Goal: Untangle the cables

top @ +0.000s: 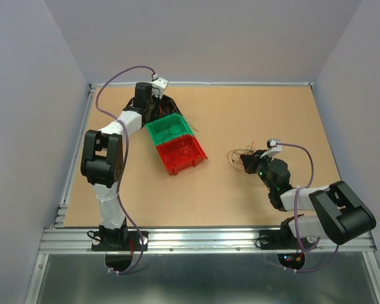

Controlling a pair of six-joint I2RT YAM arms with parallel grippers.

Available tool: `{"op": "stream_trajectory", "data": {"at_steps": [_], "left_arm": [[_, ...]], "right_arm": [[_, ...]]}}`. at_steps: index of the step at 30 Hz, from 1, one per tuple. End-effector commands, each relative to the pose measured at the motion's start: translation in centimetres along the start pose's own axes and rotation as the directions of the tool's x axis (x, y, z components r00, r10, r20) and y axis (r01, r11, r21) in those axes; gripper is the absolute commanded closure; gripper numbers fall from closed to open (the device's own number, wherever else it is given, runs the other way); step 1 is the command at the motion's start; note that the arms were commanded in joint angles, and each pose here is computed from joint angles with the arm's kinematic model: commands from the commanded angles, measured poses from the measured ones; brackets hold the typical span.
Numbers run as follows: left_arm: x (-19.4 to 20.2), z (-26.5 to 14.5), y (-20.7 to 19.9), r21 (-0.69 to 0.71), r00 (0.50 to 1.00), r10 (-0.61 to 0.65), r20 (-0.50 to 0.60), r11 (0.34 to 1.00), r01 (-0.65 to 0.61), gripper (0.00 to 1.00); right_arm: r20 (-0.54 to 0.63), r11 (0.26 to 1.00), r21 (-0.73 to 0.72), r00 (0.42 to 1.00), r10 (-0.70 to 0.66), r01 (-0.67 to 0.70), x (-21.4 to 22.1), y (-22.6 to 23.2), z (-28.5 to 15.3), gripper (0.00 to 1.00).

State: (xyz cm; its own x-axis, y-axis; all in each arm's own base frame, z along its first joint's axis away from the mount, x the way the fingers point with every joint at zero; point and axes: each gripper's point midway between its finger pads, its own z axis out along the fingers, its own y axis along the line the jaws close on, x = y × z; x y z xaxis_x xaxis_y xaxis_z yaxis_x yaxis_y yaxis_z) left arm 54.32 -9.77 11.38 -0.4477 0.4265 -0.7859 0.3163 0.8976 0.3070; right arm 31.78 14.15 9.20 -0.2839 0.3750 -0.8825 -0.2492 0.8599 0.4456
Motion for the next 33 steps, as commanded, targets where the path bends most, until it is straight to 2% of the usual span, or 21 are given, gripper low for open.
{"op": "stream_trajectory", "data": {"at_steps": [1, 4, 11, 13, 15, 16, 18, 20, 22, 24, 25, 26, 27, 31, 33], "left_arm": [[-5.1, -3.4, 2.3, -0.053, 0.989, -0.048, 0.14, 0.997, 0.056, 0.6], [-5.5, -4.0, 2.6, -0.064, 0.987, -0.054, 0.154, 0.996, 0.065, 0.56], [-6.7, -5.9, 2.1, -0.046, 0.976, -0.06, 0.211, 0.996, 0.071, 0.56], [-7.5, -7.0, -0.3, 0.05, 0.967, -0.03, 0.253, 0.999, 0.018, 0.55], [-8.2, -8.6, -3.6, 0.169, 0.952, 0.015, 0.307, 0.983, -0.07, 0.48], [-8.9, -9.7, -6.5, 0.25, 0.938, 0.03, 0.346, 0.96, -0.123, 0.44], [-9.0, -11.8, -9.4, 0.32, 0.916, 0.066, 0.396, 0.925, -0.205, 0.39], [-8.9, -14.3, -14.1, 0.442, 0.892, 0.07, 0.447, 0.85, -0.288, 0.31], [-9.2, -16.5, -16.6, 0.498, 0.87, 0.071, 0.488, 0.796, -0.344, 0.25], [-9.2, -19.0, -20.0, 0.581, 0.851, 0.053, 0.523, 0.709, -0.401, 0.21], [-8.8, -19.6, -21.0, 0.612, 0.853, 0.046, 0.52, 0.677, -0.41, 0.16], [-8.6, -21.1, -23.0, 0.662, 0.846, 0.027, 0.533, 0.609, -0.436, 0.14], [-8.3, -21.7, -23.9, 0.686, 0.85, 0.024, 0.526, 0.579, -0.44, 0.12], [-7.2, -23.3, -27.5, 0.74, 0.857, 0.031, 0.515, 0.488, -0.462, 0.09], [-6.6, -23.4, -28.8, 0.756, 0.865, 0.044, 0.499, 0.466, -0.46, 0.1]], "right_arm": [[0.06, 0.996, -0.083, 0.998, -0.015, 0.02, -2.4, 2.0, 0.8, 1.0], [0.066, 0.994, -0.11, 0.998, -0.023, 0.03, -2.6, 2.5, 0.5, 0.99], [0.06, 0.98, -0.196, 0.998, -0.035, 0.046, -2.6, 4.1, -0.3, 0.99], [0.056, 0.976, -0.214, 0.998, -0.038, 0.049, -2.6, 4.4, -0.4, 1.0], [0.051, 0.964, -0.26, 0.997, -0.052, 0.064, -2.5, 5.2, -0.6, 0.99], [0.044, 0.952, -0.297, 0.997, -0.061, 0.071, -2.3, 5.9, -0.8, 0.99], [0.038, 0.937, -0.34, 0.997, -0.068, 0.077, -2.1, 6.6, -1.1, 1.0], [0.033, 0.916, -0.393, 0.997, -0.076, 0.083, -1.9, 7.6, -1.4, 1.0], [0.028, 0.904, -0.419, 0.996, -0.085, 0.089, -1.7, 8.1, -1.6, 0.99], [0.027, 0.889, -0.446, 0.995, -0.098, 0.1, -1.5, 8.9, -1.6, 0.99], [0.025, 0.886, -0.452, 0.995, -0.101, 0.101, -1.5, 9.1, -1.6, 0.99], [0.025, 0.882, -0.458, 0.994, -0.108, 0.107, -1.3, 9.5, -1.5, 1.0], [0.019, 0.881, -0.461, 0.994, -0.109, 0.105, -1.1, 9.7, -1.4, 0.99], [0.013, 0.889, -0.447, 0.994, -0.107, 0.101, -0.8, 10.0, -0.6, 1.0], [0.011, 0.892, -0.441, 0.994, -0.106, 0.1, -0.8, 10.1, -0.2, 1.0]]}}
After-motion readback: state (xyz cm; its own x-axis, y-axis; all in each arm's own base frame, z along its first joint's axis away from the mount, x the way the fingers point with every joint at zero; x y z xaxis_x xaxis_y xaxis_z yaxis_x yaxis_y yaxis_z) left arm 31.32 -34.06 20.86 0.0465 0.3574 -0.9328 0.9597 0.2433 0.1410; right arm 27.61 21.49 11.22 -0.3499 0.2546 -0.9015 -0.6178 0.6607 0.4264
